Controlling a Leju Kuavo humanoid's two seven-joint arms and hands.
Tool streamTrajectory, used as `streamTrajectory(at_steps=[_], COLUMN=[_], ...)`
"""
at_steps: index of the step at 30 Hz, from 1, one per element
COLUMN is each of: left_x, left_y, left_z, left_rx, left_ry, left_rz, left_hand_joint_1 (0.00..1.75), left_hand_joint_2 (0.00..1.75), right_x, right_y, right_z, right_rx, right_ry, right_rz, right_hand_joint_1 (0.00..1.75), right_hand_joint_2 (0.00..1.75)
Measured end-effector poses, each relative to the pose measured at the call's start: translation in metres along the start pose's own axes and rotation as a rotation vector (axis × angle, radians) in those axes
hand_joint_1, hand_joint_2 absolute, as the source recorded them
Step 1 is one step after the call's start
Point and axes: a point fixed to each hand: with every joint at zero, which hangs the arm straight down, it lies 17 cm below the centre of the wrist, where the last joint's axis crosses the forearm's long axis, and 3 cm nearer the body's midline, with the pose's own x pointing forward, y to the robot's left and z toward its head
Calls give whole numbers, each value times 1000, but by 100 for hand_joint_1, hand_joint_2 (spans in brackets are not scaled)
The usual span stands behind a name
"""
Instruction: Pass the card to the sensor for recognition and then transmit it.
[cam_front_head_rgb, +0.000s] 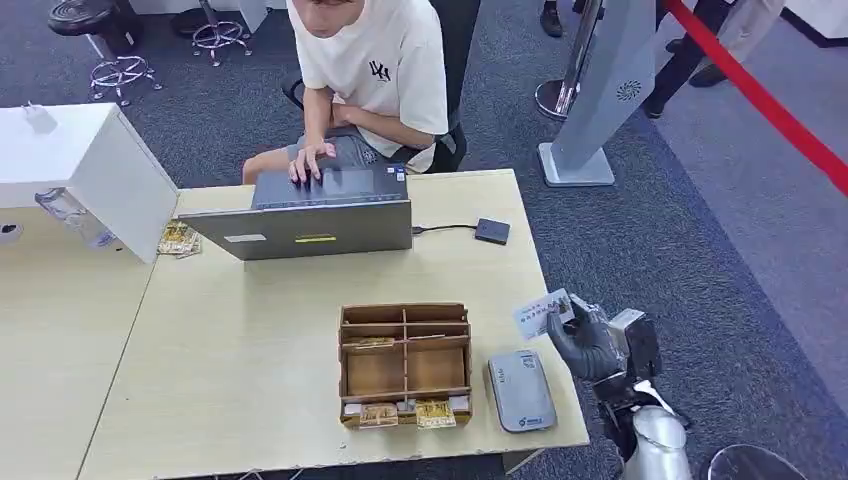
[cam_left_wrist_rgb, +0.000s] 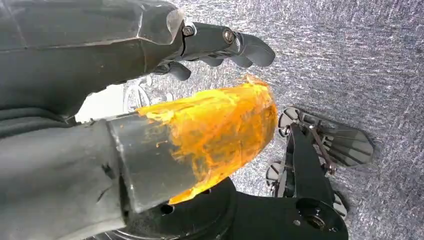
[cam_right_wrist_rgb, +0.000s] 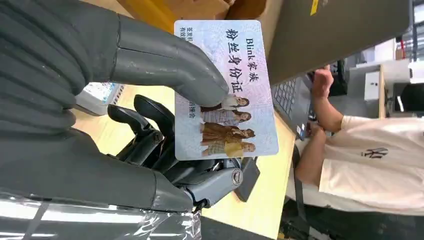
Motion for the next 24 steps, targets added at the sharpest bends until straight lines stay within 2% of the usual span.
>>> streamTrajectory(at_steps=[12, 24], left_x=[1, -1], left_y=[3, 5], left_z=[-1, -1], left_rx=[1, 7], left_ry=[-8, -2], left_rz=[-6, -6], left_hand_joint_1=[0, 0], left_hand_joint_2=[0, 0], right_x=[-9, -15], right_y=[-11, 0], right_z=[13, 16], right_rx=[120, 205], right_ry=[-10, 6], right_rz=[-54, 108], right_hand_joint_1=[175, 175], right_hand_joint_2=[175, 175])
